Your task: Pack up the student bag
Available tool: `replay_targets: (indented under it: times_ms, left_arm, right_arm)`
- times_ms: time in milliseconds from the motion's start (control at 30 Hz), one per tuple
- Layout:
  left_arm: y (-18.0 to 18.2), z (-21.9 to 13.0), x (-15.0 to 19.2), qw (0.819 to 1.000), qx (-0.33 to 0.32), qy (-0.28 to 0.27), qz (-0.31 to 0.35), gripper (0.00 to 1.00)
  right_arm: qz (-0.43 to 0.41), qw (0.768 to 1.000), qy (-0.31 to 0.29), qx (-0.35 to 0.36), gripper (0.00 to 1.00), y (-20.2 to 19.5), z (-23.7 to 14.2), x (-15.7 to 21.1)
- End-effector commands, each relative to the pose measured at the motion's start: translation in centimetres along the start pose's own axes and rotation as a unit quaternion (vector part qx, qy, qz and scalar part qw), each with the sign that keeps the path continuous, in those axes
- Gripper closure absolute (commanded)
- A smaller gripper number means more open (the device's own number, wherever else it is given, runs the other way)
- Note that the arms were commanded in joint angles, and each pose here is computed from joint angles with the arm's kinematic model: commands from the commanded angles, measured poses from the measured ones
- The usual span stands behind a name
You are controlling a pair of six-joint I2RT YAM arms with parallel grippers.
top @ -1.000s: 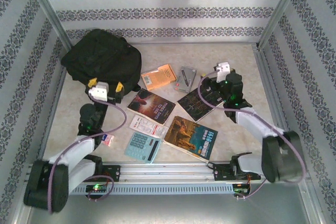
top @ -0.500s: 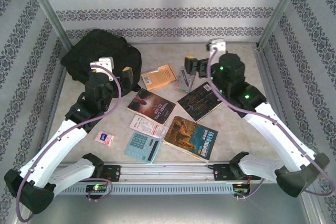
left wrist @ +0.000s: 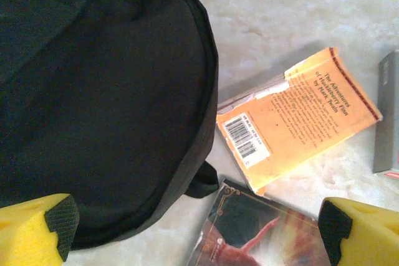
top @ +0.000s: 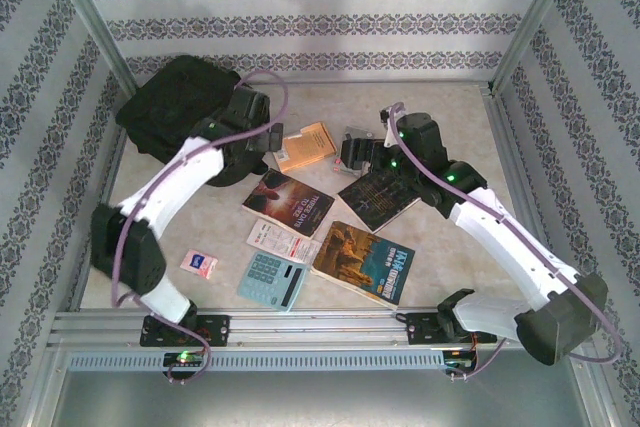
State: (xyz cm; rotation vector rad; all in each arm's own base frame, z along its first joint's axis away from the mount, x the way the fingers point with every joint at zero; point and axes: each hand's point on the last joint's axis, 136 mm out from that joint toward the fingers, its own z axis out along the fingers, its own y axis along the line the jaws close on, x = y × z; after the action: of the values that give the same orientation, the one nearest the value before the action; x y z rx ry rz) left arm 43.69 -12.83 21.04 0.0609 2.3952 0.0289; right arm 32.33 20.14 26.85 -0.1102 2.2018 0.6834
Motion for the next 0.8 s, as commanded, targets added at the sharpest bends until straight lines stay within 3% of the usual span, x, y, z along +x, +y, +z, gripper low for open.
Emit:
replay_targets:
  times_ms: [0, 200, 333, 500, 600, 767]
  left_arm:
    - [-0.3, 2.8, 1.5, 0.995, 0.039, 0.090, 0.021, 0.02]
    - [-0.9, 7.8, 1.7, 0.987, 0.040, 0.144, 0.060, 0.14]
    - [-1.1, 10.0, 2.3, 0.982, 0.065, 0.171, 0.049, 0.26]
    - [-0.7, 11.8, 3.7, 0.978, 0.050, 0.193, 0.064, 0.39]
    - [0.3, 12.6, 4.6, 0.976, 0.023, 0.202, 0.077, 0.52]
    - [0.5, 12.1, 4.3, 0.977, 0.018, 0.197, 0.083, 0.90]
  right_arm:
    - [-0.007, 0.999, 0.028, -0.019, 0.02, 0.5, 0.5, 1.6]
    - [-0.025, 0.996, 0.061, -0.068, 0.09, 2.5, 0.6, 3.3]
    - [-0.024, 0.994, 0.077, -0.073, 0.15, 2.5, 0.8, 4.4]
    - [-0.026, 0.995, 0.078, -0.061, 0.20, 1.7, 1.2, 5.1]
    - [-0.022, 0.994, 0.086, -0.063, 0.27, 1.7, 1.8, 5.5]
    - [-0.022, 0.993, 0.098, -0.056, 0.42, 1.7, 2.8, 6.2]
